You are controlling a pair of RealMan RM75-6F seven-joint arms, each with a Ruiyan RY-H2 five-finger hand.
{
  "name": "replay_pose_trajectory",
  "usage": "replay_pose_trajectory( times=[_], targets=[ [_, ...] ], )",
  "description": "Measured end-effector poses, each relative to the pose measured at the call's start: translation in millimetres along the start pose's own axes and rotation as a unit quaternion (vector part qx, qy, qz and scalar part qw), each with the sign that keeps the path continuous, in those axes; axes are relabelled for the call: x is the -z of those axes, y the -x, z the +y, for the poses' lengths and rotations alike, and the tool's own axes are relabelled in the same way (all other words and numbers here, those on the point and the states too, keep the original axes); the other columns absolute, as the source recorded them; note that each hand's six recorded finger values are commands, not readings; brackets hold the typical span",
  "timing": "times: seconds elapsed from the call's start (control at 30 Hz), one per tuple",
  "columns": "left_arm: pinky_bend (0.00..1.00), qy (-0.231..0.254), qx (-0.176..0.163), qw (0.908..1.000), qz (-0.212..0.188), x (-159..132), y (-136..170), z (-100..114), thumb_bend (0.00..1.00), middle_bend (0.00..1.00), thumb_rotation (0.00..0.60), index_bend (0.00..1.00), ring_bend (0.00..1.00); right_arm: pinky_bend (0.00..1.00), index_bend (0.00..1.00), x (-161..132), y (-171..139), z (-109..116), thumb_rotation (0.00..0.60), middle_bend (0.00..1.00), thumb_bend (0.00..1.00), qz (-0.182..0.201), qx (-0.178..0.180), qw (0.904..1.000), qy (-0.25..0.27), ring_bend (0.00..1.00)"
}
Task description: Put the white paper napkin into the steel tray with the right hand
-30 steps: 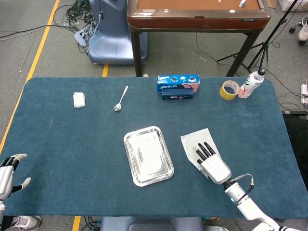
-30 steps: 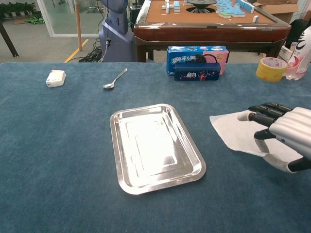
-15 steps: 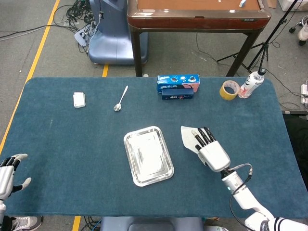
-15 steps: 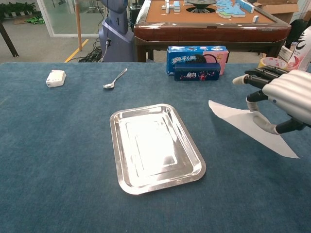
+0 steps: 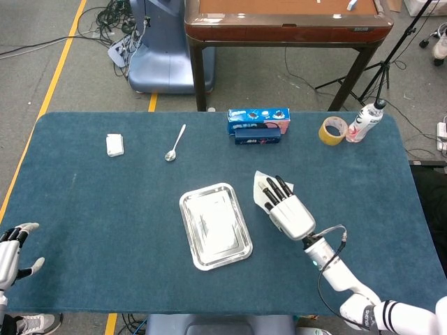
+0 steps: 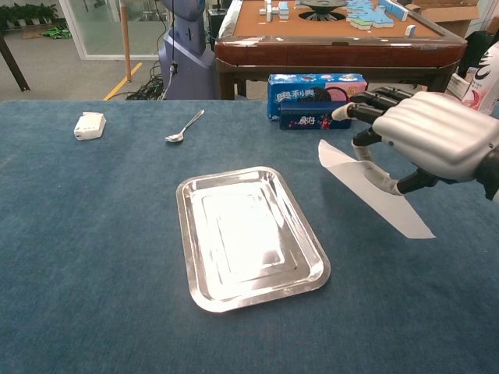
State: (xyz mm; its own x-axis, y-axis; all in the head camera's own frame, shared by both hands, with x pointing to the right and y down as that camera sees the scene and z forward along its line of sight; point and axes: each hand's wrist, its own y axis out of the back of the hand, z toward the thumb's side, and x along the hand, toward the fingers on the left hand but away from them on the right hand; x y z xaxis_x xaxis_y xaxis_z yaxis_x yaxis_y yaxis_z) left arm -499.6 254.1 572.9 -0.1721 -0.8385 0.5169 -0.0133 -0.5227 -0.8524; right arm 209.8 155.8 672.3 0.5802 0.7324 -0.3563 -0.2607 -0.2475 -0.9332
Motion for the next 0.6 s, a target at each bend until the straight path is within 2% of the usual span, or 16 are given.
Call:
replay_pose_trajectory(
  times=[0.37,0.6],
  targets=[
    [0.32,0.0,0.002,1.0,0.0,0,0,-1,0.2,0.22,0.6,0.24,0.21,0.03,0.58,-34,35,21,0.6,0.14,1.0,0.08,0.021,0.9952,-0.052,0.0],
    [0.32,0.0,0.005,1.0,-0.002,0,0,-2,0.2,0.22,0.6,0.24,0.21,0.03,0.58,-66,50,33,0.6,0.15,1.0,0.122,0.036,0.9901,-0.059,0.0]
  ],
)
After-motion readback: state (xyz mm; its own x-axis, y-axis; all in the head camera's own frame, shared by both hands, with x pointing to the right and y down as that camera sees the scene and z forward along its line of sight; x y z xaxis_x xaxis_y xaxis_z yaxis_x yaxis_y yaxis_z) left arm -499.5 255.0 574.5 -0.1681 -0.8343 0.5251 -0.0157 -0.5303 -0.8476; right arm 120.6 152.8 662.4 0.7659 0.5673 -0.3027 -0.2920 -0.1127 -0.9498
